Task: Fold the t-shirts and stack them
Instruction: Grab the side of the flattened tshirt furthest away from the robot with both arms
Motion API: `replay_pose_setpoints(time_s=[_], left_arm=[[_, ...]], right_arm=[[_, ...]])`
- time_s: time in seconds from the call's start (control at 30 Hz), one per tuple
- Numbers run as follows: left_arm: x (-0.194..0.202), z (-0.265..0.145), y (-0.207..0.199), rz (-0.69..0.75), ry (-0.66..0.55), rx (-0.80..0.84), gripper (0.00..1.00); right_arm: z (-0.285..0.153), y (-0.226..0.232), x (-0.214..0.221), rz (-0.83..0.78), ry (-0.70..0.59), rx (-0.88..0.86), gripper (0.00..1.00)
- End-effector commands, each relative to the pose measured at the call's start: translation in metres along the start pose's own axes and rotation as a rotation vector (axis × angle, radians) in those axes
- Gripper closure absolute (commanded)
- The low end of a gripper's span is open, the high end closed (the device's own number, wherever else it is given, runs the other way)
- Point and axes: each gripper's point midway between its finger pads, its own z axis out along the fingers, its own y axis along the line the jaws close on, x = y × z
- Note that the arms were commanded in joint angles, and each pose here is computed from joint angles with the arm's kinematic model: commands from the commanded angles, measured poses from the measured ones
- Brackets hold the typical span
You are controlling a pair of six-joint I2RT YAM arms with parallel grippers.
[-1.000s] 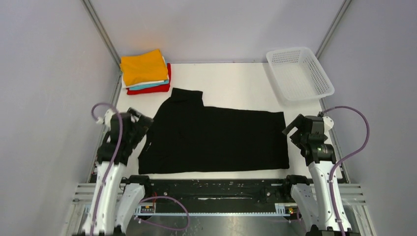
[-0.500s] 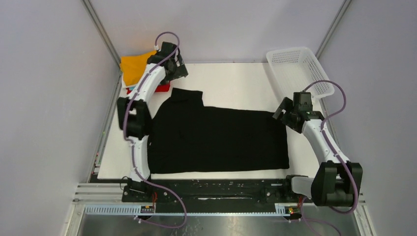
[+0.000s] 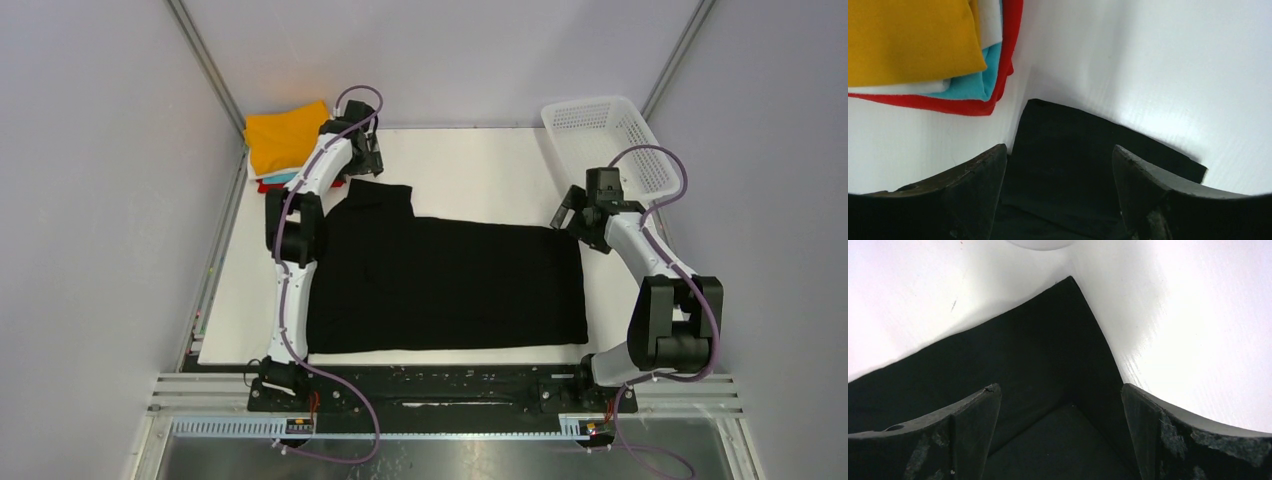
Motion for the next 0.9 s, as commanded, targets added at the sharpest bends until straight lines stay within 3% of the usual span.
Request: replay_pose_setpoints(time_s=[0.0, 0.4, 0.5, 0.6, 0.7, 0.87], left_arm=[[-0.007, 0.022, 0.01, 0.022, -0.034, -0.06, 0.24], [0.03, 0.045, 0.014, -0.067, 0.153, 0.081, 0.41], [0.034, 0.045, 0.015, -0.061, 0.164, 0.067, 0.42], [0.036, 0.045, 0.013, -0.061, 0.172, 0.076, 0.49], [0.035, 0.045, 0.014, -0.06, 0.167, 0.071, 0.61], [0.029, 0.045, 0.012, -0.058, 0.15, 0.076, 0.92]], right_arm=[[0.002, 0.001, -0.012, -0.02, -0.027, 0.016, 0.01], [0.003, 0.001, -0.009, -0.026, -0.019, 0.015, 0.01], [0.004, 0.001, -0.008, -0.027, -0.013, 0.011, 0.01], [0.004, 0.001, -0.008, -0.029, -0.014, 0.013, 0.01], [0.004, 0.0, -0.008, -0.031, -0.015, 0.019, 0.01], [0.006, -0.001, -0.007, -0.036, -0.012, 0.027, 0.01]])
